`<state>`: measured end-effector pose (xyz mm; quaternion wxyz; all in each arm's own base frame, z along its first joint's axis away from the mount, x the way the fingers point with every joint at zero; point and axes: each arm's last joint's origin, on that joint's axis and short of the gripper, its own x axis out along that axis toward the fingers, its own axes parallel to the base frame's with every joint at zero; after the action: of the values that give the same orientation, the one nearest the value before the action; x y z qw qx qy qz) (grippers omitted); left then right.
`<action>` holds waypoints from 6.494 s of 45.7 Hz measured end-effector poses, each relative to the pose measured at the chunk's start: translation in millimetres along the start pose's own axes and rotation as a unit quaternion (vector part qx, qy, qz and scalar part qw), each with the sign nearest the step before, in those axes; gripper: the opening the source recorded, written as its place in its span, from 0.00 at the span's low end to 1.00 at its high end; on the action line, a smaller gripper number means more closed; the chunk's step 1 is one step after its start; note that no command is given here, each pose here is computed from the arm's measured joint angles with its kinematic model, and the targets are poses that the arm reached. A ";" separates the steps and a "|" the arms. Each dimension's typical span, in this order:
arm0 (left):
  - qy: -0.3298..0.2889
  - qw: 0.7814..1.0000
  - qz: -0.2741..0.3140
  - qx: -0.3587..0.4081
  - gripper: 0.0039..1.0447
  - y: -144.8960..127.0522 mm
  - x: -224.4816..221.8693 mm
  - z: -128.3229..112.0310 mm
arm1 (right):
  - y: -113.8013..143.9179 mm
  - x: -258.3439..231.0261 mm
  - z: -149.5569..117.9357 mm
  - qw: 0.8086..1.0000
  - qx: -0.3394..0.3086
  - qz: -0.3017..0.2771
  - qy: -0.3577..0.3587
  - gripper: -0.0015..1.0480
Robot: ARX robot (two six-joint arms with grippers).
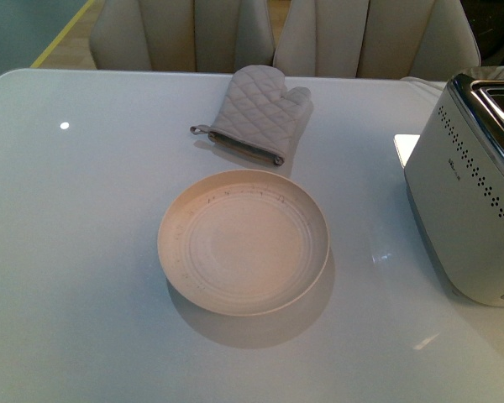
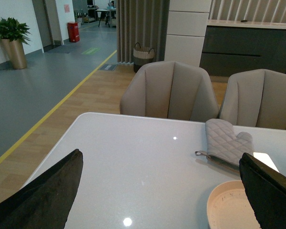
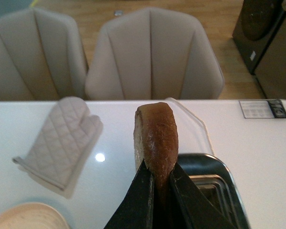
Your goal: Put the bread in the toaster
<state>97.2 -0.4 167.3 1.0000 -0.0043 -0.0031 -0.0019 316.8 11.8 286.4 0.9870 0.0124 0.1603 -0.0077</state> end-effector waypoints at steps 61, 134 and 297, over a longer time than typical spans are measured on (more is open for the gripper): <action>0.000 1.000 0.000 0.000 0.94 0.0 0.0 0.0 | -18.8 8.5 -67.6 0.992 -0.047 -0.040 0.110 0.03; 0.000 1.000 0.000 0.000 0.94 0.0 0.0 0.0 | -17.7 -125.3 -145.1 0.987 -0.011 0.006 -0.157 0.02; 0.000 1.000 0.000 0.000 0.94 0.0 0.0 0.0 | -18.8 -171.3 -180.1 0.986 -0.011 0.007 -0.167 0.91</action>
<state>97.2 -0.4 167.3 1.0000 -0.0041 -0.0031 -0.0021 97.0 -0.2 169.4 1.0000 0.0016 -0.0072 -0.0011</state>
